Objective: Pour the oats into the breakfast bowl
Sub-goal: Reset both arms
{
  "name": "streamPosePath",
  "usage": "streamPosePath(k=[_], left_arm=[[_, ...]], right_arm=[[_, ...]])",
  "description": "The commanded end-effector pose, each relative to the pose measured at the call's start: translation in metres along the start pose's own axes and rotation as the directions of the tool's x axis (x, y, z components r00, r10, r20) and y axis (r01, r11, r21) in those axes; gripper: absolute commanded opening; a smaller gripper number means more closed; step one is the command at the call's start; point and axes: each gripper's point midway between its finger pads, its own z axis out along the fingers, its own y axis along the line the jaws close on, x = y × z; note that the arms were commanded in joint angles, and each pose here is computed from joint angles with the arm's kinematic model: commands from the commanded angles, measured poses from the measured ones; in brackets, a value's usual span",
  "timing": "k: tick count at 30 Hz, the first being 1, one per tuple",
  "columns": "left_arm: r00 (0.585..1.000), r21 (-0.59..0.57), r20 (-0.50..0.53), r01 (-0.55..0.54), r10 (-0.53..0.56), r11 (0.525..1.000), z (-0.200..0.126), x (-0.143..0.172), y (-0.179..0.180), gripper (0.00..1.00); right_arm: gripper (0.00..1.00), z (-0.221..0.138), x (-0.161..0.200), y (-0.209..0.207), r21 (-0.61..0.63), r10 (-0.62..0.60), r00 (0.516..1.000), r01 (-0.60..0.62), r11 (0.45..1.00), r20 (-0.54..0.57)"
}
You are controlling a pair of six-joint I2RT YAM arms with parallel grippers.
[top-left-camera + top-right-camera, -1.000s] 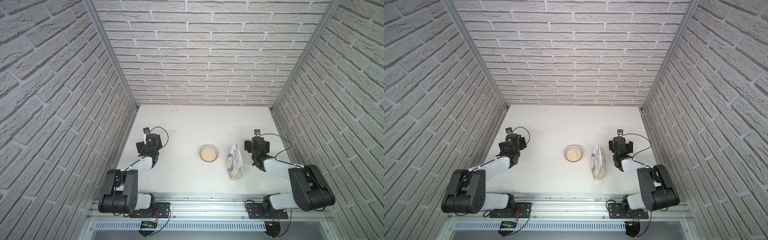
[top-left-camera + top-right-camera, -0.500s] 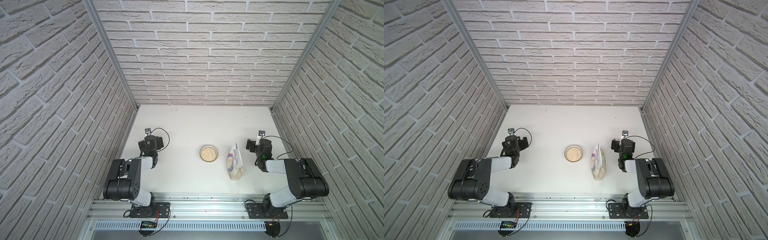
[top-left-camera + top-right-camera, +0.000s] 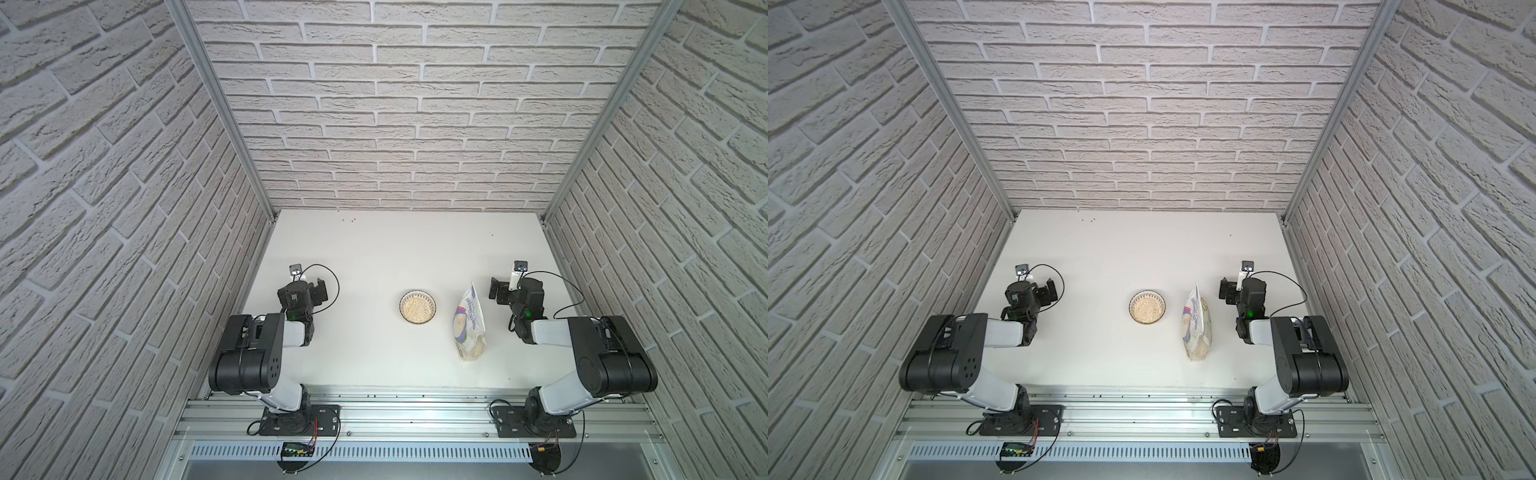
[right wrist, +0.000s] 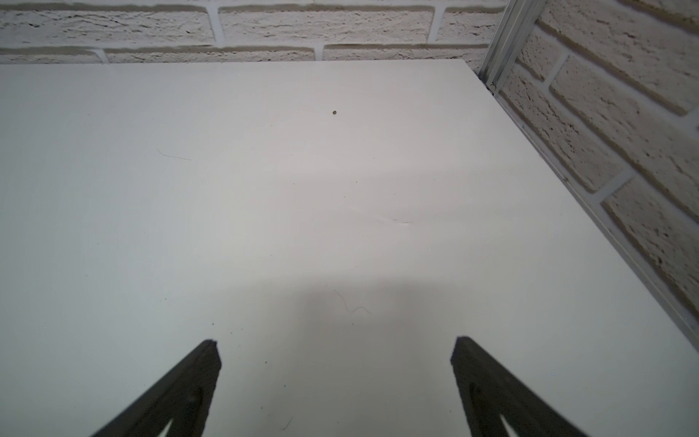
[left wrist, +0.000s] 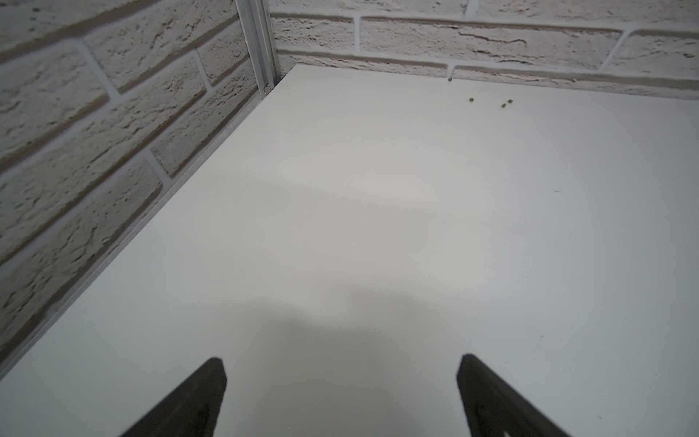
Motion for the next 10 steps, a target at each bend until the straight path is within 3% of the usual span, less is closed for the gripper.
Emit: streamPosePath(k=[1, 10], left_arm=[[0.998, 0.020, 0.069, 0.002, -0.003, 1.000, 0.0009, -0.0200, -0.0049, 0.98], [0.998, 0.020, 0.068, 0.001, -0.002, 1.000, 0.0008, -0.0197, -0.0048, 0.98]], right_arm=[[0.99, -0.0010, -0.0157, 0.0017, -0.010, 0.014, 0.998, -0.014, 1.000, 0.055], [0.99, -0.0010, -0.0154, 0.0017, -0.016, 0.016, 0.999, -0.015, 1.000, 0.052]])
